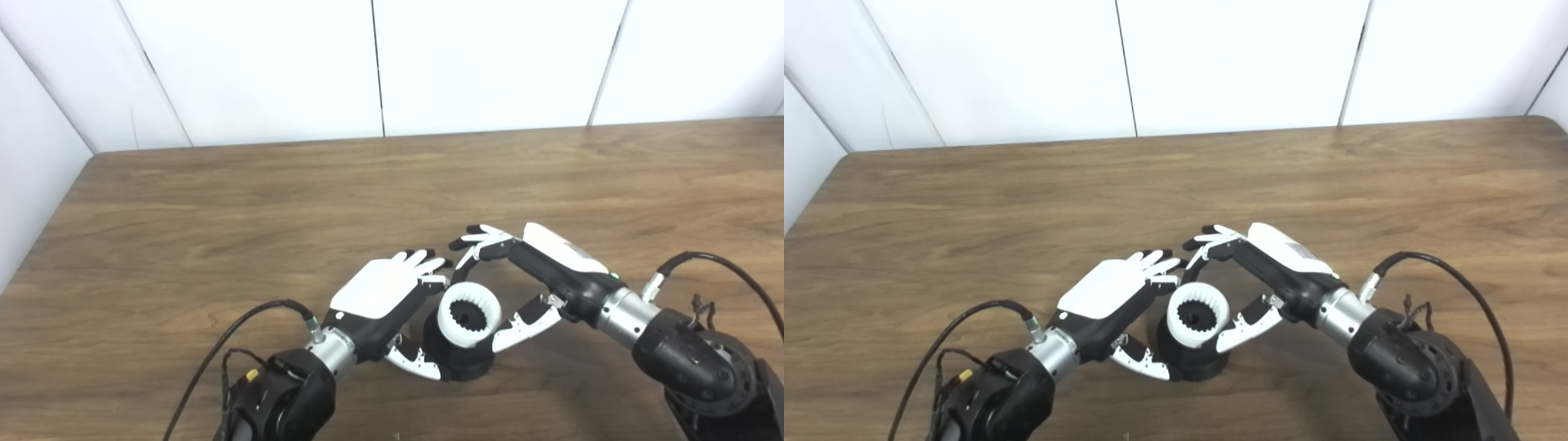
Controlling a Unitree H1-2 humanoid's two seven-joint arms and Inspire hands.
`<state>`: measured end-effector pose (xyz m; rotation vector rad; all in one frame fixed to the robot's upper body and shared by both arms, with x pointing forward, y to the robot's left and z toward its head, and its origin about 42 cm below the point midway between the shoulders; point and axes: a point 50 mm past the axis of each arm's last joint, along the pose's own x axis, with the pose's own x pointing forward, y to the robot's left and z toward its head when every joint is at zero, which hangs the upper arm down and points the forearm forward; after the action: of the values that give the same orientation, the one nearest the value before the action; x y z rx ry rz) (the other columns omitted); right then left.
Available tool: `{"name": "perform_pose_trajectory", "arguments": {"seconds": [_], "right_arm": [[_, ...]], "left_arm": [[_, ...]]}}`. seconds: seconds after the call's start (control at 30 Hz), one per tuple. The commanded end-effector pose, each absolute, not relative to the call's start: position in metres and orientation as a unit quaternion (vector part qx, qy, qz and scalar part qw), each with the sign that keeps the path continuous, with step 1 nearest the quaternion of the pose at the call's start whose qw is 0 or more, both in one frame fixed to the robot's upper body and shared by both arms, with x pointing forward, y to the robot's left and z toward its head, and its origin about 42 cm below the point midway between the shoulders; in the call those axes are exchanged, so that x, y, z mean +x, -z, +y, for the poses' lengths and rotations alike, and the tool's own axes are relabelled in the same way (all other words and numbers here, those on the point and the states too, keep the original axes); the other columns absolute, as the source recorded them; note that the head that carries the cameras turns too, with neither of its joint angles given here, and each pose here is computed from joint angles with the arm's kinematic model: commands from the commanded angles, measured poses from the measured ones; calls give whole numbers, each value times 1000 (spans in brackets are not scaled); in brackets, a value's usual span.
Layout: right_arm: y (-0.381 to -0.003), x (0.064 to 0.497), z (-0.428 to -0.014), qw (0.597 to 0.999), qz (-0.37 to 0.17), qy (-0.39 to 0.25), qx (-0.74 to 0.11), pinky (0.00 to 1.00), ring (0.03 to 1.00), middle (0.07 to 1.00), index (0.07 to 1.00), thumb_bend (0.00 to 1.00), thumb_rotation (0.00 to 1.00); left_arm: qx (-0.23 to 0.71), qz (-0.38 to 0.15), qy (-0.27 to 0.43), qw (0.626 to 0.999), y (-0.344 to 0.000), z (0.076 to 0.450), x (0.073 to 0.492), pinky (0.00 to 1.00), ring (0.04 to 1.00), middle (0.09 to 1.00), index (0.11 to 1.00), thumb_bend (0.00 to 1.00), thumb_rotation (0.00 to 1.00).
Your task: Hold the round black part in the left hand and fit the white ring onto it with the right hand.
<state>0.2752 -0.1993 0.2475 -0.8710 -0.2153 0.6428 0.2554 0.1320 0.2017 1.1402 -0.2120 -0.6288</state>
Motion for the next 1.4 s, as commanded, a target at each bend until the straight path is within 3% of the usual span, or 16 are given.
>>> {"name": "perform_pose_trajectory", "arguments": {"seconds": [0.0,1.37], "right_arm": [[-259,277,-201,844,-128,-302,-423,812,963,861,492,522,163],[-249,275,-198,836,-115,-317,-433,809,973,865,492,523,159]], "left_arm": [[540,-116,278,786,-213,132,261,1000,1000,956,713,893,250],[538,-114,275,789,-217,129,262,1000,1000,950,716,887,251]]}}
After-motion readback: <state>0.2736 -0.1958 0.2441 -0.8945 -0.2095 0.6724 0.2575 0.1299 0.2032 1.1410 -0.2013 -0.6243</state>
